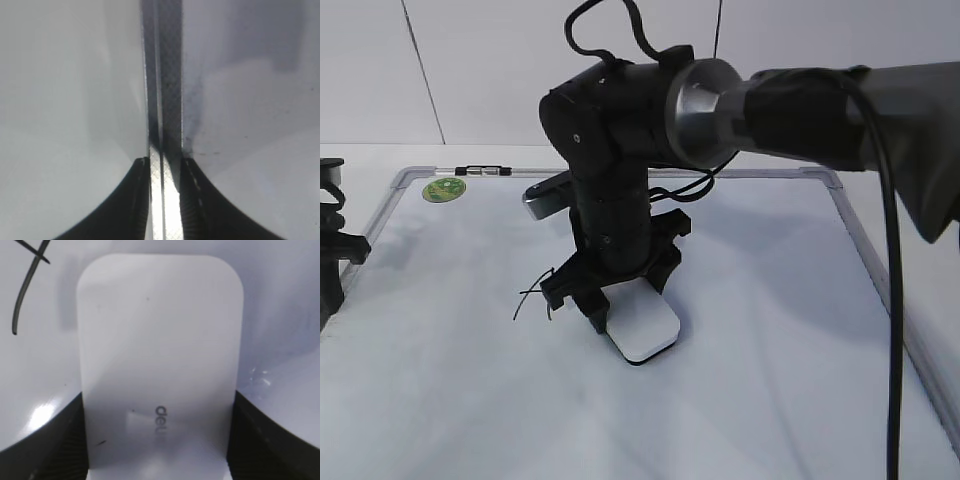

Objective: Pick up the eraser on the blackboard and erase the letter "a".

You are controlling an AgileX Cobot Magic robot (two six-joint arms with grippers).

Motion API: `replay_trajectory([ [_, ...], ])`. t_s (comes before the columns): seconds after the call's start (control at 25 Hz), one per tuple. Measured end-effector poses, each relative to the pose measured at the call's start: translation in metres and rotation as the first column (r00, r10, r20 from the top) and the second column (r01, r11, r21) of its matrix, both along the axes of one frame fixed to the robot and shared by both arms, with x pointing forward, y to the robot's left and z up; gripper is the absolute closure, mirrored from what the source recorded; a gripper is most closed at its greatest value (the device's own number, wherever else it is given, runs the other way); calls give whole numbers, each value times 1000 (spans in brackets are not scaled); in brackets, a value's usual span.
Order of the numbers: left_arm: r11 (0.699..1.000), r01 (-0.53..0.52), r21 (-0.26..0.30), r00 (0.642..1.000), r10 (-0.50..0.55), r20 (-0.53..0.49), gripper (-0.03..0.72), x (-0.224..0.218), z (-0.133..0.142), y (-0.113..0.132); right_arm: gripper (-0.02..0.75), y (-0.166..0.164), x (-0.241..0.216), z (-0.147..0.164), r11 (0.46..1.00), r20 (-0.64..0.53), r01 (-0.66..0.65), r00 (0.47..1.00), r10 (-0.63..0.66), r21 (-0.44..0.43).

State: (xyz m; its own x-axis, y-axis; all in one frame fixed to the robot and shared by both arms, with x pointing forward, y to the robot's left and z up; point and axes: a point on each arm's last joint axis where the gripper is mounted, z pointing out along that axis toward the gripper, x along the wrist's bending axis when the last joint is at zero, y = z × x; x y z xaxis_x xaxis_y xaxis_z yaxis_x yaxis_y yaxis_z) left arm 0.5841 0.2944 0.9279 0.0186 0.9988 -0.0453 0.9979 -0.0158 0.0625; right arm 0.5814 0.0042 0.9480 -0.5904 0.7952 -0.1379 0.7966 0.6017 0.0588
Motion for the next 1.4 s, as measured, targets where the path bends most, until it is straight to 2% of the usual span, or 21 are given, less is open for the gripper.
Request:
replay_trajectory([
  [0.24,1000,0,0,1000,0,0,550,0,0,0,218,-5,5,-1,1000,-5,18,1000,-18,4],
  [0.8,1000,0,0,1000,0,0,550,0,0,0,218,-46,37,1,990,0,138,990,-138,10],
  [1.16,1000,-1,2,1000,1,-1,550,0,0,0,218,-37,30,1,995,-18,98,995,-97,25],
  [1.4,1000,-1,2,1000,1,-1,550,0,0,0,218,-10,9,1,999,-20,21,1000,-21,27],
])
